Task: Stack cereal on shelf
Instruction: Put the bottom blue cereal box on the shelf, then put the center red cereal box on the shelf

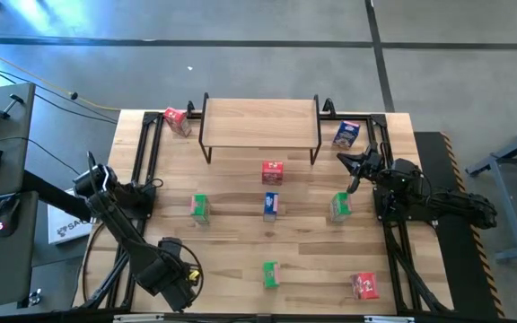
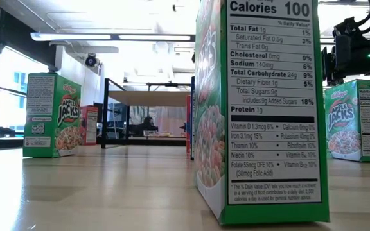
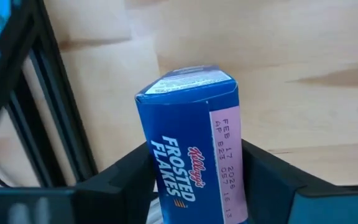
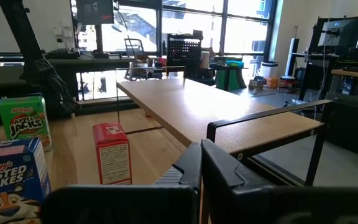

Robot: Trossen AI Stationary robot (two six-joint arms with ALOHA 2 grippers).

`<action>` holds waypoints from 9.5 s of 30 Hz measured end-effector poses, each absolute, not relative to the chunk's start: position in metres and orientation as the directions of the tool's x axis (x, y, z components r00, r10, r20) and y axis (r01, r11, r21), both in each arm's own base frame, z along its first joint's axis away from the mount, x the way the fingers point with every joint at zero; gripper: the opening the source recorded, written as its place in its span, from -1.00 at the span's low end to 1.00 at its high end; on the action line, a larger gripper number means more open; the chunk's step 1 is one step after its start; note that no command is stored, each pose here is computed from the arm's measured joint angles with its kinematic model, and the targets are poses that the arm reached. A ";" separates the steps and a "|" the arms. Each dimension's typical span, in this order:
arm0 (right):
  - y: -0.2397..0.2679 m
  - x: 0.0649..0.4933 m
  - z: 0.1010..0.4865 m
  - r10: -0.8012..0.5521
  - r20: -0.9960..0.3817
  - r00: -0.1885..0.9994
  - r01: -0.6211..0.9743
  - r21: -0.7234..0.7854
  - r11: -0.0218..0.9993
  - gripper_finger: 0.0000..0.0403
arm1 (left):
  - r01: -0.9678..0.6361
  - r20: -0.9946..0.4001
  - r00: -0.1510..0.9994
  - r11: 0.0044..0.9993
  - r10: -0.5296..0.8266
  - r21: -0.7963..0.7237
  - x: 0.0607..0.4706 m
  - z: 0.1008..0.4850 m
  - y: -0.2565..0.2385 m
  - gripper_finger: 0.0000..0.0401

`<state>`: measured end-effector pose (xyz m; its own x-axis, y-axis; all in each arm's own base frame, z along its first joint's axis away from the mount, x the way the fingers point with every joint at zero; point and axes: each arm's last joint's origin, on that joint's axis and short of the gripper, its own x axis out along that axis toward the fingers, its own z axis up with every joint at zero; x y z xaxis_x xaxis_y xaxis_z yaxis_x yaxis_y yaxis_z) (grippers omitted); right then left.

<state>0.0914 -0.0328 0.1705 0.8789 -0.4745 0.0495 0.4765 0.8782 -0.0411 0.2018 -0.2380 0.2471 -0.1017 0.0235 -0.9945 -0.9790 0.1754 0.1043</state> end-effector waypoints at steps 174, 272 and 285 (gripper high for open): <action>-0.033 0.091 0.171 -0.471 0.050 0.881 0.473 -0.041 0.880 -1.00 | -0.636 -0.608 0.378 0.673 0.698 0.378 0.296 0.239 0.191 -0.99; -0.033 0.091 0.171 -0.471 0.050 0.880 0.473 -0.041 0.880 -1.00 | -0.017 -0.014 1.000 1.000 0.017 0.011 0.269 0.258 0.085 -1.00; -0.033 0.091 0.171 -0.486 0.052 0.873 0.488 -0.040 0.872 -1.00 | -0.042 0.027 0.999 0.995 0.039 0.092 0.219 0.232 0.071 -1.00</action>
